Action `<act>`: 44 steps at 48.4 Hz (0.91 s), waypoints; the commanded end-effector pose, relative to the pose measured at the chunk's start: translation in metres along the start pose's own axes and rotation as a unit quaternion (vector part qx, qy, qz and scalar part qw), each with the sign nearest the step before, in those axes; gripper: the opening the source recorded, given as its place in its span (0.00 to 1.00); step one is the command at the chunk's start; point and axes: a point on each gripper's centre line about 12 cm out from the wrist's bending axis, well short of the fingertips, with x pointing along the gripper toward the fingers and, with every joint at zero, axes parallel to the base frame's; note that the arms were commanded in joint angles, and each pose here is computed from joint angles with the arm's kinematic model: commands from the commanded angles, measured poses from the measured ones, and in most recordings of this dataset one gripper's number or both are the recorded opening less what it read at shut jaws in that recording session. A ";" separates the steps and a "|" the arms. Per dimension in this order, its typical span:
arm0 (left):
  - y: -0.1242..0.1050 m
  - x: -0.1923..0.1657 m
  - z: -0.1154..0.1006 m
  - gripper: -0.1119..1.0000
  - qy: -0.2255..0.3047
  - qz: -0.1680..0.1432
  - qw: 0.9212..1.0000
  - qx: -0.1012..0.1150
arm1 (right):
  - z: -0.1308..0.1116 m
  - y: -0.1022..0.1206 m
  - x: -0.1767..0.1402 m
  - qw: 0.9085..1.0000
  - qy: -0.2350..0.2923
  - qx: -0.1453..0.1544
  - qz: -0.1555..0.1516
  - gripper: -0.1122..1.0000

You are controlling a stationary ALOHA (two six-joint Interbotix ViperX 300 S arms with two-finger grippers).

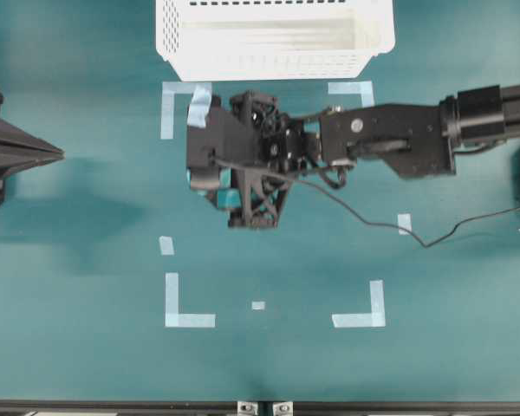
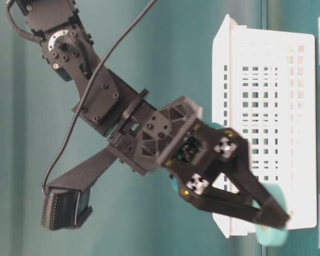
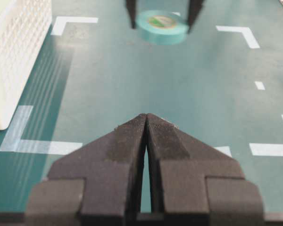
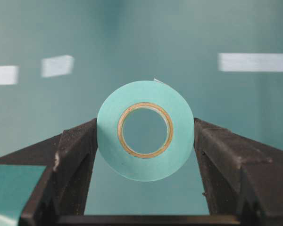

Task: Put the tape into the white basket.
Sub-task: 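Lift the tape roll and carry it toward the white basket, then lower the tape roll into the basket and open the right gripper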

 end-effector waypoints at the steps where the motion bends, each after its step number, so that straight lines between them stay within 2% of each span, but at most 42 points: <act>1: 0.000 0.001 0.004 0.00 -0.003 0.001 1.000 0.001 | 0.025 -0.011 -0.028 0.999 -0.037 0.007 -0.007 0.71; 28: 0.000 0.001 0.004 0.00 -0.002 0.001 1.000 0.001 | 0.038 -0.114 -0.064 0.992 -0.043 0.079 -0.092 0.71; 44: 0.000 0.001 0.004 0.00 -0.002 0.001 1.000 0.000 | 0.035 -0.152 -0.072 0.987 -0.038 0.093 -0.128 0.71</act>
